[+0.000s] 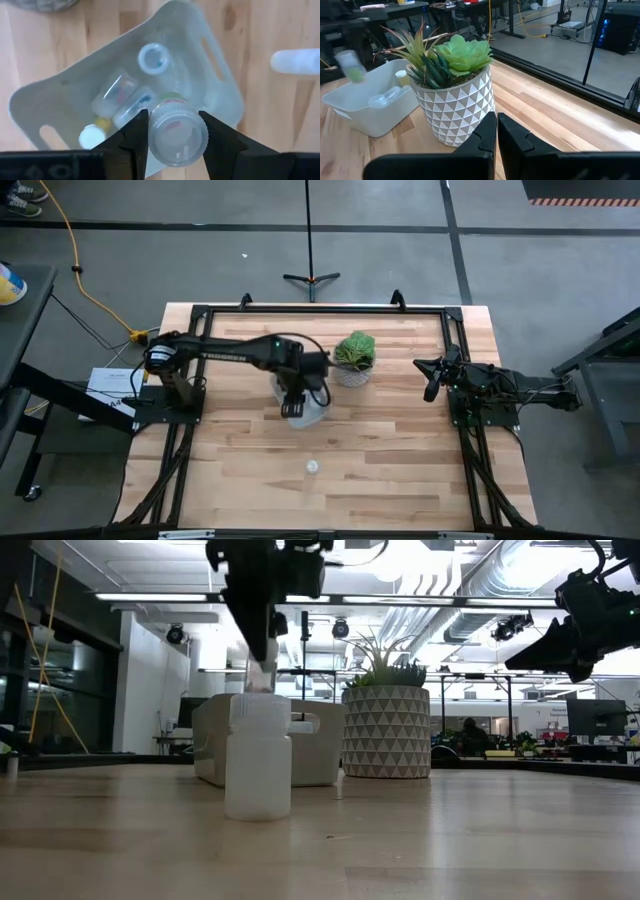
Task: Pick and place pill bottles into a basket
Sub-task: Put the transparent pill bottle into the white bin
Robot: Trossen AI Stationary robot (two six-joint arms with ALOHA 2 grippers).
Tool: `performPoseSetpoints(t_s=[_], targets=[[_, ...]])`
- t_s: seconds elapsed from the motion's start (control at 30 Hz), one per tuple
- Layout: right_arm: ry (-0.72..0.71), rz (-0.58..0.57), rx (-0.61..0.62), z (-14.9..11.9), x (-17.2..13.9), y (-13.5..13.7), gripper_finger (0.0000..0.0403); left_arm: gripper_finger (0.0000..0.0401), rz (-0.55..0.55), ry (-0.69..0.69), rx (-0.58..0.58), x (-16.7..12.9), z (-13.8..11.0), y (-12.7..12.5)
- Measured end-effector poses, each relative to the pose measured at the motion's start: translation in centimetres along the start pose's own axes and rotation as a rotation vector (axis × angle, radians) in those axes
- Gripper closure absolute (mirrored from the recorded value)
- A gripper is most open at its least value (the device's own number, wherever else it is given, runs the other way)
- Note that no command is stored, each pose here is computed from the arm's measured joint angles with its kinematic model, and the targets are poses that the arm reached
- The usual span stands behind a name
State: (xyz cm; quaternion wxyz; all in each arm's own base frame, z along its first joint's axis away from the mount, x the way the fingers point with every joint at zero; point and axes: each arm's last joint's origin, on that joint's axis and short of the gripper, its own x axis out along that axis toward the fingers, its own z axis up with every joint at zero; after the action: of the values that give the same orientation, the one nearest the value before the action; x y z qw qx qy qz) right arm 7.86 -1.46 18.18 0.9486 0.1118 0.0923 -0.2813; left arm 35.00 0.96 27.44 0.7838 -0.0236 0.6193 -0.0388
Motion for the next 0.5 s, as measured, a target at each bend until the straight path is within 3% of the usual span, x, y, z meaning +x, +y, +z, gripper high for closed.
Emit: performPoseSetpoints(t_s=[0.23,0.5], targets=[[-0.001,-0.002,0.0,0.0,0.0,0.0,0.0396,0.0211,-0.001,0.047,0.055,1.9,-0.9,0.2],[-0.002,-0.009,-0.001,0.0,0.0,0.0,0.0396,0.0218,0.0,-0.019,0.074,4.1,-1.0,0.0]])
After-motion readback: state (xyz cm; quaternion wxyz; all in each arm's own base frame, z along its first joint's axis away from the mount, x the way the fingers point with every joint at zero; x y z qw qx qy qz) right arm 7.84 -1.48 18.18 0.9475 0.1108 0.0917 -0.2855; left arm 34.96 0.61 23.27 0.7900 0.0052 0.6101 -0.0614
